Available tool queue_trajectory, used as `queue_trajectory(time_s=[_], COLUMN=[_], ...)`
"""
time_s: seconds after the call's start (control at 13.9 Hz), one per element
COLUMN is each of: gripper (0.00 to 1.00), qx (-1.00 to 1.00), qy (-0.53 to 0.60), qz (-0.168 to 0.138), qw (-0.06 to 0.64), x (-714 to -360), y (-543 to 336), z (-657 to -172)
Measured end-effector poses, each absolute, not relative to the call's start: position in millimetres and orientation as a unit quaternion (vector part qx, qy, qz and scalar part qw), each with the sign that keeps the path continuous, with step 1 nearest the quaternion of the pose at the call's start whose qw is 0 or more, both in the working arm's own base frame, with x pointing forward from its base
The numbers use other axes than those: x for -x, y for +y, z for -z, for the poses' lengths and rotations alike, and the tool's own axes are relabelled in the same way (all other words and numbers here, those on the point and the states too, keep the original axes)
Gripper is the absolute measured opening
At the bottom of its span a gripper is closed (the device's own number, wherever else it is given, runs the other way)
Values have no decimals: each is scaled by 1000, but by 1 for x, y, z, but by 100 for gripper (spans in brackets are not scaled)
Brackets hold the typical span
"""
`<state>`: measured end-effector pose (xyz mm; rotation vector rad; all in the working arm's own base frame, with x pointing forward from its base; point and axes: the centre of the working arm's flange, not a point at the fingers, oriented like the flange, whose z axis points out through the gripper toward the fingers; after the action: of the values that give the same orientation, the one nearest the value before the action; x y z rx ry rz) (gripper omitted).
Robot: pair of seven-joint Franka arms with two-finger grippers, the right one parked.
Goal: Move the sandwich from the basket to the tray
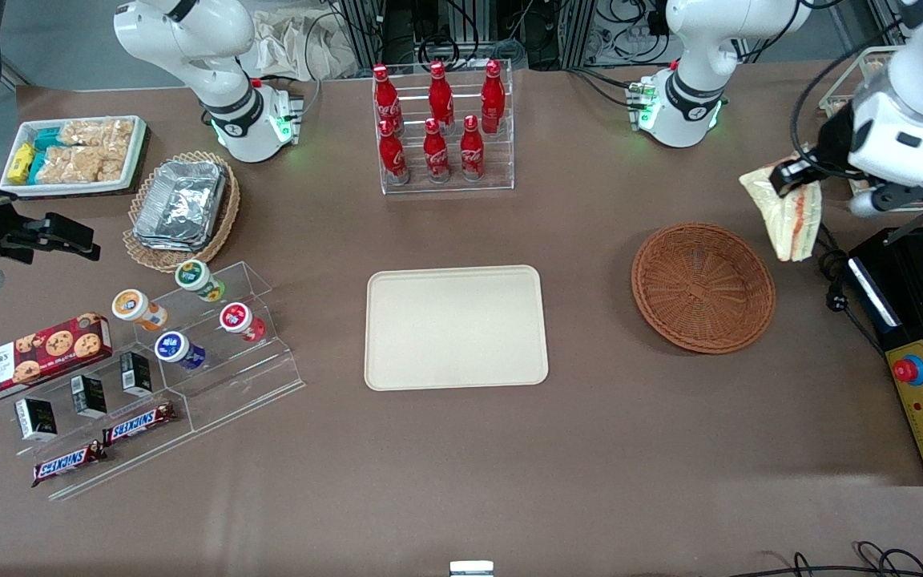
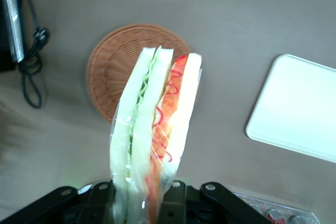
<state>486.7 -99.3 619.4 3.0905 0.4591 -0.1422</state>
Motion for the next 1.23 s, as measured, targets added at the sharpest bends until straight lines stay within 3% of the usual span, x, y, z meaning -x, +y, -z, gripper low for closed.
queue_trajectory(time_s=[0.43, 0.86, 1.23], gripper=[25, 25, 25], qx=[-989, -994, -998], qy=[134, 98, 42], qz=[44, 39, 46], qw=[-34, -10, -23], x=[-478, -491, -480], y=[-292, -393, -406], z=[-578, -418, -272])
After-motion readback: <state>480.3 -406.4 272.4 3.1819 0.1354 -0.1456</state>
